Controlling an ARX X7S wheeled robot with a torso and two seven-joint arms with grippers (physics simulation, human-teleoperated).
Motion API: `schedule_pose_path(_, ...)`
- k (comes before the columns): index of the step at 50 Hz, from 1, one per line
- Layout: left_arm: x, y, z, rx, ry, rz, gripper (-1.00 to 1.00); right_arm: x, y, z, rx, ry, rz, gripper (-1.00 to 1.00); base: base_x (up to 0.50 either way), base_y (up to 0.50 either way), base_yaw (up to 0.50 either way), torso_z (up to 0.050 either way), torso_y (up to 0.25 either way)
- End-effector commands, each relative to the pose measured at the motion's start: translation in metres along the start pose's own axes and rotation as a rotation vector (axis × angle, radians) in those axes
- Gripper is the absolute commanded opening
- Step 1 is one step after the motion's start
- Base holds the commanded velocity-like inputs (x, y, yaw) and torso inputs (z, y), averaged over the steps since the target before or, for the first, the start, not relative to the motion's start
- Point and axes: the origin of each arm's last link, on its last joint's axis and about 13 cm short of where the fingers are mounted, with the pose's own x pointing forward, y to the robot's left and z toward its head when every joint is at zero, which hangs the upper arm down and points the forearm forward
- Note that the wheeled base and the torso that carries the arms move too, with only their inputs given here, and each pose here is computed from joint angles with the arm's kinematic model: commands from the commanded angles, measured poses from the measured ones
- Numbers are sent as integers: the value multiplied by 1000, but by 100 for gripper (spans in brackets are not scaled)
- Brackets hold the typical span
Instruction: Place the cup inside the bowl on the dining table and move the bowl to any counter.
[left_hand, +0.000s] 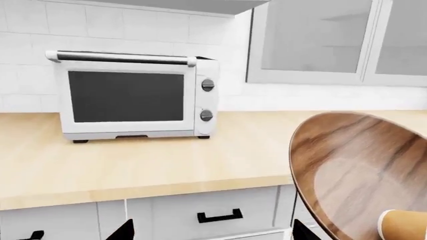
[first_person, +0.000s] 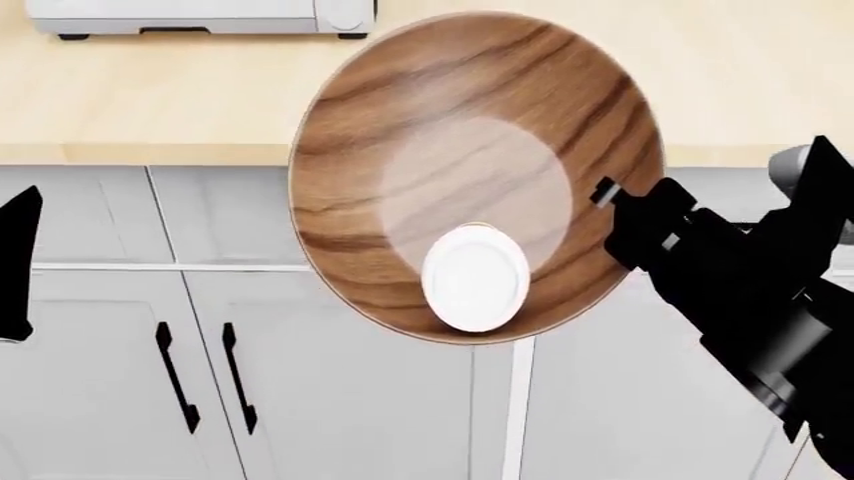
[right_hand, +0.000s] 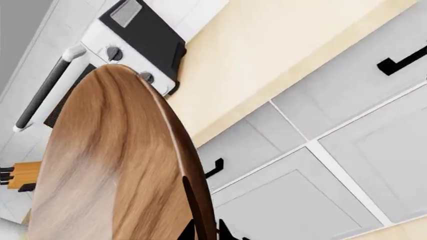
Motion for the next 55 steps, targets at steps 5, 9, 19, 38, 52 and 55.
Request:
schedule_pose_path(5, 0, 1, -1, -3, 2, -1, 100, 0, 3, 4, -7, -18, 14, -100, 420, -375, 0, 0, 2)
schedule_pose_path(9, -3, 2, 0, -2, 1, -1, 100, -1, 3, 5, -6, -21, 14, -100, 419, -374, 0, 0, 0)
schedule_pose_path(19, -4, 2, 0, -3, 2, -3, 100, -2, 3, 5, -7, -24, 16, -100, 423, -375, 0, 0, 2)
schedule_pose_path(38, -2, 1, 0, -3, 1, -3, 100, 0, 3, 3, -11, -25, 21, -100, 452, -129, 0, 0, 2)
schedule_pose_path(52, 1, -3, -5, -3, 2, -3, 100, 1, 2, 1, -10, -20, 23, -100, 500, -7, 0, 0, 2)
schedule_pose_path(55, 0, -3, -5, -4, 4, -2, 100, 0, 1, 0, -8, -19, 20, -100, 500, -7, 0, 0, 0)
